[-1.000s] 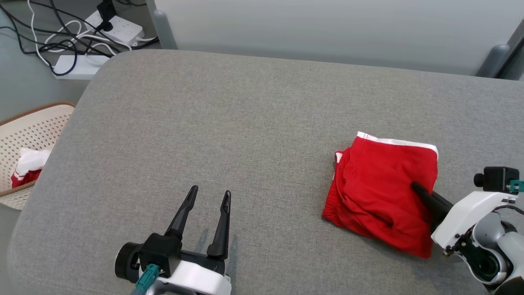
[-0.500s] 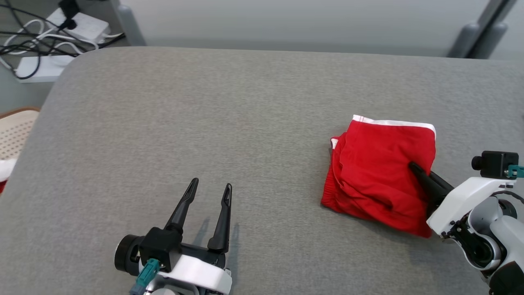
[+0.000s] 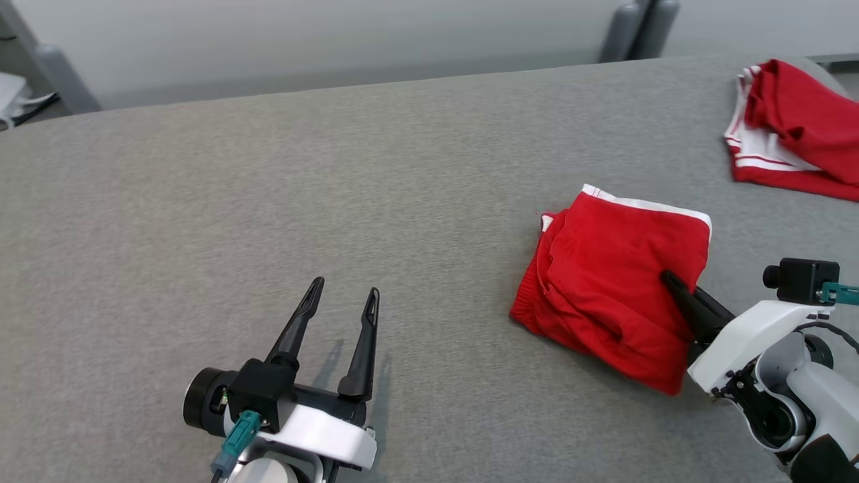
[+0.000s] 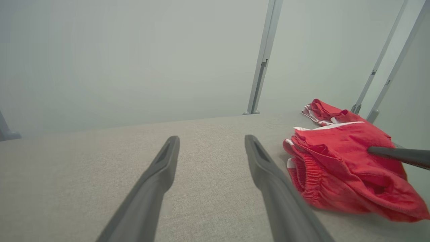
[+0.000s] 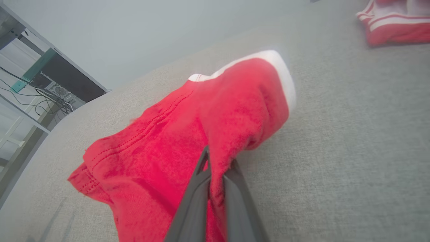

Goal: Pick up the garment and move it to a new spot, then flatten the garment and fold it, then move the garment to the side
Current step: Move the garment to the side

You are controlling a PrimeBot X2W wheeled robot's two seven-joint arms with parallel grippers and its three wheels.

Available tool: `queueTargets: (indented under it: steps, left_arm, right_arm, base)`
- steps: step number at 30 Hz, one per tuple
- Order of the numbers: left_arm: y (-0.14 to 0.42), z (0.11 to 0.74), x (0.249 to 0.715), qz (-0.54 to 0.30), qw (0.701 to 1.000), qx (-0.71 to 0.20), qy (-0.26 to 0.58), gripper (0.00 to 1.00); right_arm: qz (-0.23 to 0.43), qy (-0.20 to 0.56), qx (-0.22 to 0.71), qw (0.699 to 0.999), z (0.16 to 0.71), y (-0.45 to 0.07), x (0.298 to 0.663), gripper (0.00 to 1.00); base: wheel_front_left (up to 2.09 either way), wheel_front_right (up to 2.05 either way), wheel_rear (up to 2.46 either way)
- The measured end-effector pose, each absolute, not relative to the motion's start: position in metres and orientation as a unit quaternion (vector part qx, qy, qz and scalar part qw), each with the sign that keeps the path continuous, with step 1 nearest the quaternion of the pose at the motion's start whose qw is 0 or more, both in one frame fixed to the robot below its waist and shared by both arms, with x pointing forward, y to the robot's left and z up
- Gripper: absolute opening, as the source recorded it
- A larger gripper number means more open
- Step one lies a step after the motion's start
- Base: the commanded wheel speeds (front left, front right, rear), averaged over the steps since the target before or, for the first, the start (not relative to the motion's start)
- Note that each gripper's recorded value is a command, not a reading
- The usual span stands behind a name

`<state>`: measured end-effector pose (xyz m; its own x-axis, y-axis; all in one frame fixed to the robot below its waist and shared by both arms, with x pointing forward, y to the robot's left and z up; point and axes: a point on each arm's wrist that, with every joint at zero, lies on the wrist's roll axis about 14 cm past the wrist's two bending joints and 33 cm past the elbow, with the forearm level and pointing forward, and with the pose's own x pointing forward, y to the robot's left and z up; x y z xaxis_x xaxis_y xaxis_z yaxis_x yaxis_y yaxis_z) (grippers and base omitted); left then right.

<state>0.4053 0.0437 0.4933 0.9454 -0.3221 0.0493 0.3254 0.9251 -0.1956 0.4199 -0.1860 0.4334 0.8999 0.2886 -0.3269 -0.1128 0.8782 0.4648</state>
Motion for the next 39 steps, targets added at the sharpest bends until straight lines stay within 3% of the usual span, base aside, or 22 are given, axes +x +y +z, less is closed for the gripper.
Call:
queueTargets:
  steps: [18,26,39]
  left_arm:
    - [-0.022,0.487,0.407,-0.265,0.959,-0.102,0.003,1.0]
    - [-0.029,0.475,0.409,-0.282,0.954,-0.101,0.022,1.0]
    - [-0.02,0.476,0.436,-0.271,0.957,-0.107,0.016,1.0]
  right_arm:
    - [0.025,0.167,0.232,0.958,0.444,-0.243,0.386,0.0]
    - [0.025,0.121,0.247,0.961,0.475,-0.251,0.432,0.0]
    - [0.041,0.021,0.202,0.978,0.55,-0.275,0.547,0.0]
  base:
    - [0.0,0.0,0.0]
    - [0.0,0.0,0.0]
    - [0.0,0.0,0.0]
